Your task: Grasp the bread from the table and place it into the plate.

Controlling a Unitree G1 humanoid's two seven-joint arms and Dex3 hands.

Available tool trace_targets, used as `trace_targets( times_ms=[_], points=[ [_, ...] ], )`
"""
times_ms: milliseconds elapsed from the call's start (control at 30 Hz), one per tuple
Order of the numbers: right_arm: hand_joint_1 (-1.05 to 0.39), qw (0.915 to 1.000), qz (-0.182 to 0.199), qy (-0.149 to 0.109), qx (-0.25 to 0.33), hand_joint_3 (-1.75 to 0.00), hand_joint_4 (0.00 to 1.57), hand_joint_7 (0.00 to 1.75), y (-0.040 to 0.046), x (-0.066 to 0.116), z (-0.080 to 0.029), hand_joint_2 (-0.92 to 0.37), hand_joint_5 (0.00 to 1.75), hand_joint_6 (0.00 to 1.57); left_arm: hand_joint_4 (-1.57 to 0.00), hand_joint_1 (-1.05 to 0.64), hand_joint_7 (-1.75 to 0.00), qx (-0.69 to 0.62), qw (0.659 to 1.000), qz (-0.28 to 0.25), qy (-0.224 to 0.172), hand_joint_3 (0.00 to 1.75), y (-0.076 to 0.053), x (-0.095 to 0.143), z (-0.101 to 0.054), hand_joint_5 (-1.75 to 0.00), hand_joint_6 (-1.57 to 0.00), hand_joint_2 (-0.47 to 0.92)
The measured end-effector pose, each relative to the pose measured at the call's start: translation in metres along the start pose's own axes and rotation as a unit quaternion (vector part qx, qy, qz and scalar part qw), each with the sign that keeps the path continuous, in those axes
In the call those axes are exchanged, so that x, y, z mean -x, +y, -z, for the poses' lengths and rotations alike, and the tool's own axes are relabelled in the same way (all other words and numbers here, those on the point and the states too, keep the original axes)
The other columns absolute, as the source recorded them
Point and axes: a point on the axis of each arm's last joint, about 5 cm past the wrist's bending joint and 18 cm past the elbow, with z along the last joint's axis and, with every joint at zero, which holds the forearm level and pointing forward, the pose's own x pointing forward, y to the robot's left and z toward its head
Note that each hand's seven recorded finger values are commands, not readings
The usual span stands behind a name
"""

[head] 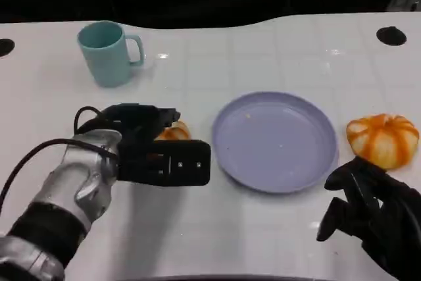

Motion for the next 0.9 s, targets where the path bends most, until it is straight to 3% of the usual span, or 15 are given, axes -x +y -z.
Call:
trace_targets(
  times_ms=[400, 633, 667, 733, 767, 867, 900],
  points=[
    [-0.43, 1.0000, -0.005, -0.001, -0.001, -0.37, 0.65, 1.58, -0.0015, 0.001, 0.000, -0.92, 1.75, 0.52, -0.10, -0.28, -0.01, 0.004, 0.999, 0.037, 0.021, 0.01, -0.011, -0.018, 0.003, -0.14, -0.22, 0.81],
    [-0.43, 1.0000, -0.006, -0.001, -0.002, -0.39, 0.64, 1.59, -0.0018, 0.001, 0.000, -0.92, 1.75, 0.51, -0.53, -0.19, -0.06, -0.001, 1.000, 0.005, 0.020, 0.10, -0.021, -0.021, 0.005, -0.16, -0.52, 0.92],
    [-0.44, 1.0000, -0.007, -0.001, -0.002, -0.39, 0.64, 1.59, -0.0018, 0.001, 0.000, -0.92, 1.75, 0.52, -0.72, -0.19, -0.07, 0.000, 1.000, -0.002, 0.019, 0.15, -0.023, -0.021, 0.006, -0.40, -0.74, 0.92],
    [-0.44, 1.0000, -0.007, -0.001, -0.002, -0.38, 0.65, 1.59, -0.0018, 0.002, 0.000, -0.92, 1.75, 0.52, -0.81, -0.23, -0.08, 0.004, 1.000, -0.021, 0.015, 0.15, -0.025, -0.021, 0.006, -0.72, -0.97, 0.92],
    [-0.44, 1.0000, -0.007, -0.001, -0.002, -0.39, 0.65, 1.59, -0.0018, 0.002, 0.000, -0.92, 1.75, 0.52, -0.80, -0.28, -0.07, 0.004, 0.999, -0.032, 0.014, 0.09, -0.026, -0.020, 0.007, -1.00, -1.08, 0.92],
    [-0.43, 1.0000, -0.007, 0.000, -0.002, -0.39, 0.64, 1.59, -0.0019, 0.002, 0.001, -0.92, 1.75, 0.52, -0.79, -0.31, -0.06, 0.004, 0.998, -0.058, 0.012, 0.06, -0.029, -0.020, 0.009, -1.18, -1.16, 0.92],
    [-0.44, 1.0000, -0.007, 0.000, -0.002, -0.40, 0.65, 1.60, -0.0019, 0.002, 0.001, -0.92, 1.75, 0.52, -0.78, -0.28, -0.62, 0.004, 0.998, -0.062, 0.011, 0.19, -0.029, -0.020, 0.009, -1.51, -1.00, 0.92]
  ],
)
